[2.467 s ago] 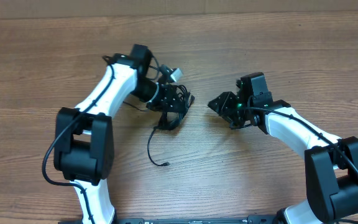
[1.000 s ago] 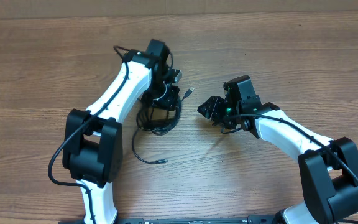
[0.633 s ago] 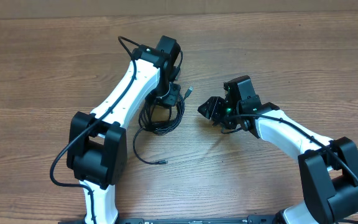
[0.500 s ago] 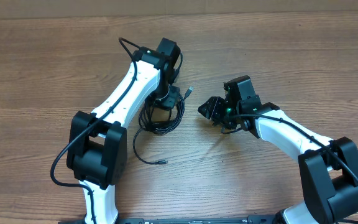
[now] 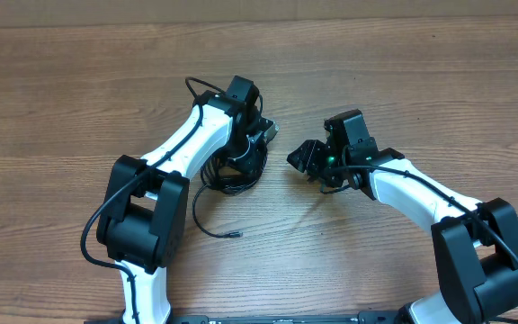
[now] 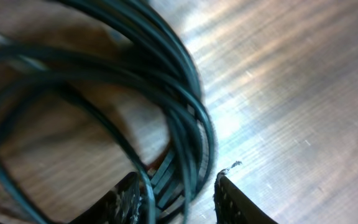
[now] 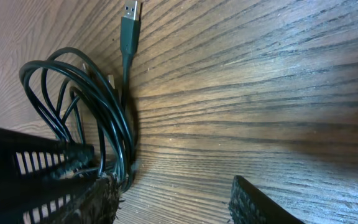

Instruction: Untangle cables

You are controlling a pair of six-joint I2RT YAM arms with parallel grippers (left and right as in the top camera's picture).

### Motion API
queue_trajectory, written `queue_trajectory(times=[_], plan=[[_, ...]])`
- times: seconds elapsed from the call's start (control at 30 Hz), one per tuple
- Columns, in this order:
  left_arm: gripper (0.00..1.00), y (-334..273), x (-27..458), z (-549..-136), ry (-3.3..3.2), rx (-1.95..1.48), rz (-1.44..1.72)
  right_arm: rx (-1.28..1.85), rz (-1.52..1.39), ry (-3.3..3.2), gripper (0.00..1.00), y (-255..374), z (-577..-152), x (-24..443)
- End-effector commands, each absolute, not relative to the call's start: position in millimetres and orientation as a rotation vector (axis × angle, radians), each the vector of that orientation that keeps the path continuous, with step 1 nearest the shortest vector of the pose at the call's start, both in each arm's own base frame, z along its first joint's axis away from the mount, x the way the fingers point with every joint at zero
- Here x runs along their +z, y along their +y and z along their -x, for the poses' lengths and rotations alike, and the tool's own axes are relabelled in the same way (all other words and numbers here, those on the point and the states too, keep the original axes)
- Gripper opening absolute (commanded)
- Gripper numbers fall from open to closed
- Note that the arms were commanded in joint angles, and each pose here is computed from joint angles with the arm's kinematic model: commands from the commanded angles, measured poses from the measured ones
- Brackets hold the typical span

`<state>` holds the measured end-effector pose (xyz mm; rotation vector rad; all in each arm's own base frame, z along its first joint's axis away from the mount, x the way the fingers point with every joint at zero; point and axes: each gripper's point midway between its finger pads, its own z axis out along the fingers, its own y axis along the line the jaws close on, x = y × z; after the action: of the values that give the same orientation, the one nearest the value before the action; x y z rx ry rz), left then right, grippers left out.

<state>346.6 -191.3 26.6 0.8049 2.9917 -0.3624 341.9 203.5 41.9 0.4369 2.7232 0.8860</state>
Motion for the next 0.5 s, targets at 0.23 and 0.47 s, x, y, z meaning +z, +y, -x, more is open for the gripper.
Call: queue_trajectory(times=[0.23, 0.47], plan=[[0.44, -173, 0, -346, 3.031, -0.198, -0.664, 0.869, -0.448, 2.726, 0.57, 201, -342, 38], [0.04, -180, -8, -346, 3.005, -0.267, -0.652, 0.863, -0.449, 2.725, 0.57, 201, -342, 38]])
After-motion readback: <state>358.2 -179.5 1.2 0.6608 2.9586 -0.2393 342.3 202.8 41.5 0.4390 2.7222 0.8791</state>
